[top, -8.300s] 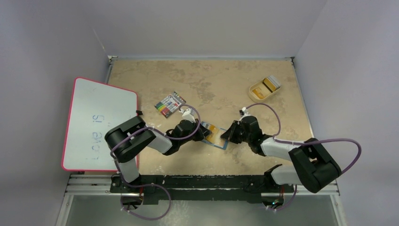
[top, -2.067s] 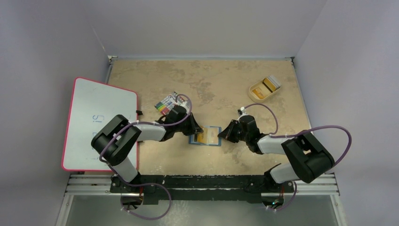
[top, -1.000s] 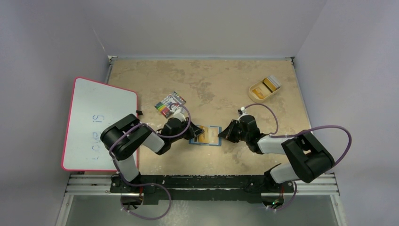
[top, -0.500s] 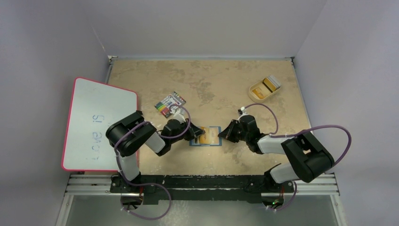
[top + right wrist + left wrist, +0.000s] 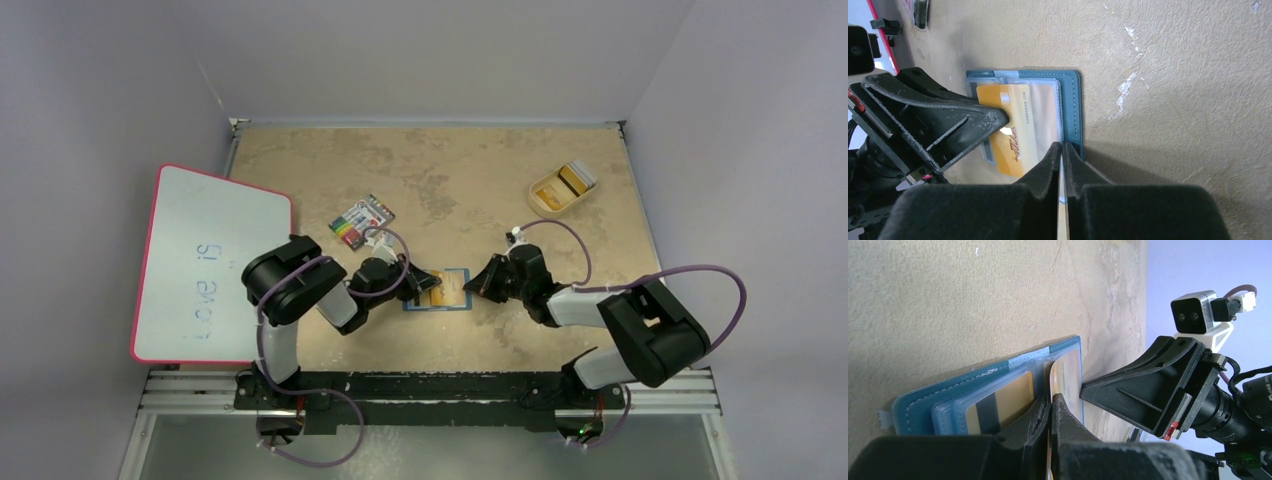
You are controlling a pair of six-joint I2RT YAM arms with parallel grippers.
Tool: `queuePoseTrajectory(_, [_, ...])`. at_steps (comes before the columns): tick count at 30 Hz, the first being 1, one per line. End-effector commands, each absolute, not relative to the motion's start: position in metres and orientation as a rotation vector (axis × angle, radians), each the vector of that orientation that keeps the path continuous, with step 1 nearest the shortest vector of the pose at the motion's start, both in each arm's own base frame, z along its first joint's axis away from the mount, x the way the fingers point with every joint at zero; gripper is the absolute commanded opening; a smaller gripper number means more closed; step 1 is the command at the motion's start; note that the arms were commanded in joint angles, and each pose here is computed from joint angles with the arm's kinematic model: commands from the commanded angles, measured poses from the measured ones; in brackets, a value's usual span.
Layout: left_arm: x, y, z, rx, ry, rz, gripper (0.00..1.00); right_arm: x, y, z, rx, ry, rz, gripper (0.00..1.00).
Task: Put the credit cards into the card holder
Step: Insert the credit card into the card holder.
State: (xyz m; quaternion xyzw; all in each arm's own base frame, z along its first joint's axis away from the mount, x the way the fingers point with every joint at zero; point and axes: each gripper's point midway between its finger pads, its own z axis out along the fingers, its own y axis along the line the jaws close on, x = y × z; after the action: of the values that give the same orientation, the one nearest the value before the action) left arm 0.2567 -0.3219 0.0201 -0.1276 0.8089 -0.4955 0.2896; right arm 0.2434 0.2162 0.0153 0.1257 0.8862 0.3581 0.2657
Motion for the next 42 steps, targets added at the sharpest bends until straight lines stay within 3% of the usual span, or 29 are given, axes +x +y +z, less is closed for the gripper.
queuePoseTrajectory(1, [0.248,-0.324,-0.006,-0.308,2.237,-1.227,0.00,0.230,0.207,-0.003,0.365,2.468,0.900,0.04])
queuePoseTrajectory(3, [0.248,-0.323,-0.004,-0.309,2.236,-1.216,0.02,0.231,0.207,-0.003,0.366,2.467,0.899,0.04])
queuePoseTrajectory(8, [0.254,-0.305,-0.008,-0.315,2.331,-1.020,0.29,0.228,0.204,-0.001,0.353,2.478,0.884,0.06])
queuePoseTrajectory(13, [0.269,-0.299,0.010,-0.267,2.362,-0.859,0.39,0.234,0.206,0.007,0.331,2.452,0.883,0.09])
queuePoseTrajectory(24, [0.274,-0.275,0.025,-0.279,2.403,-0.640,0.45,0.235,0.207,0.009,0.322,2.446,0.888,0.09])
queuePoseTrajectory(42, [0.252,-0.333,0.027,-0.240,2.432,-0.963,0.46,0.235,0.209,0.006,0.316,2.449,0.896,0.09])
